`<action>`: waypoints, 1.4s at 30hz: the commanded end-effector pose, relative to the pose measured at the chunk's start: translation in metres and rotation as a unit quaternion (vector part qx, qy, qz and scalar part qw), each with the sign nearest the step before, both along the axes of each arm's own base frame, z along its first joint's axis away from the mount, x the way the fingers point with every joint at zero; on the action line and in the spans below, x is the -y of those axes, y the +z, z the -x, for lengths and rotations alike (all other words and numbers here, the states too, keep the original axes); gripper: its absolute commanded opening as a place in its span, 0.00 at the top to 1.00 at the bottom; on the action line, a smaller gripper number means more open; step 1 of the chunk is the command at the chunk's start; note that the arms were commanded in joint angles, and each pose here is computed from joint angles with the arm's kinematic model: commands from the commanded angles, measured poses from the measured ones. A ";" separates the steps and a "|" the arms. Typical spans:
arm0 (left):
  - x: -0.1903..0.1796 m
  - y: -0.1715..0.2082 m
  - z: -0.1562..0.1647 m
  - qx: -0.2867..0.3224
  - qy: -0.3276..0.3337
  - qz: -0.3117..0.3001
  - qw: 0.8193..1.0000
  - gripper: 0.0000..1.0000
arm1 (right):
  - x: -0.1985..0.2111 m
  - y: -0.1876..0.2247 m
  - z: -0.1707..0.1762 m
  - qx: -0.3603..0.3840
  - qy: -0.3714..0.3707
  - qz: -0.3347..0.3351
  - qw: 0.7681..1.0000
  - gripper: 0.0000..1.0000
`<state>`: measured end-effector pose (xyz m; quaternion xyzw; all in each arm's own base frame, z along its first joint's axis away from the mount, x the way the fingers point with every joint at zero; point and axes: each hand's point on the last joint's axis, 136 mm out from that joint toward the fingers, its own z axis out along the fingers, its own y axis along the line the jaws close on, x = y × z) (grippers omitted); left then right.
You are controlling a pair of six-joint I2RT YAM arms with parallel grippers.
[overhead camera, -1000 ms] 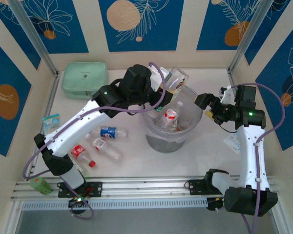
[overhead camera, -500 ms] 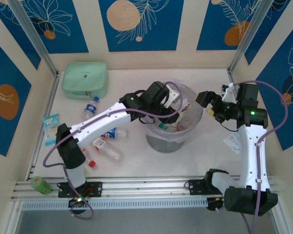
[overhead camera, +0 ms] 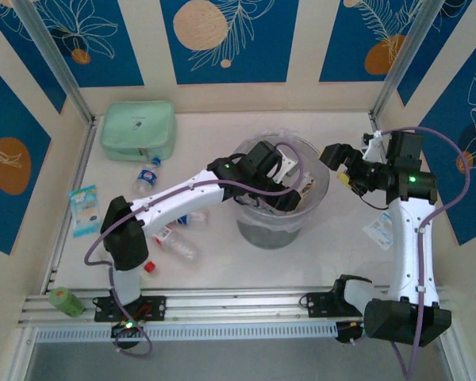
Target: Put the plastic bottles in the bin
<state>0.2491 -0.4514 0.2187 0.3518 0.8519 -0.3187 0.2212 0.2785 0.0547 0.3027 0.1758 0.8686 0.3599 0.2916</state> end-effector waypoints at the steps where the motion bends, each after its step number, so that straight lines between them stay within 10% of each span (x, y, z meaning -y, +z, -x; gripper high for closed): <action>1: -0.004 0.013 0.006 0.005 -0.004 0.009 1.000 0.21 | 0.006 0.008 0.006 0.010 -0.007 0.010 1.000 0.01; 15: -0.058 0.104 -0.009 0.132 0.034 0.025 0.990 0.17 | 0.005 0.000 0.007 0.007 -0.007 -0.001 1.000 0.01; 23: -0.151 0.135 -0.053 0.179 0.127 -0.016 0.975 0.12 | 0.005 -0.003 0.008 0.007 -0.007 0.000 1.000 0.01; 42: -0.411 -0.055 -0.167 0.056 0.409 -0.193 0.890 0.00 | 0.007 -0.029 0.001 -0.019 0.000 -0.004 1.000 0.01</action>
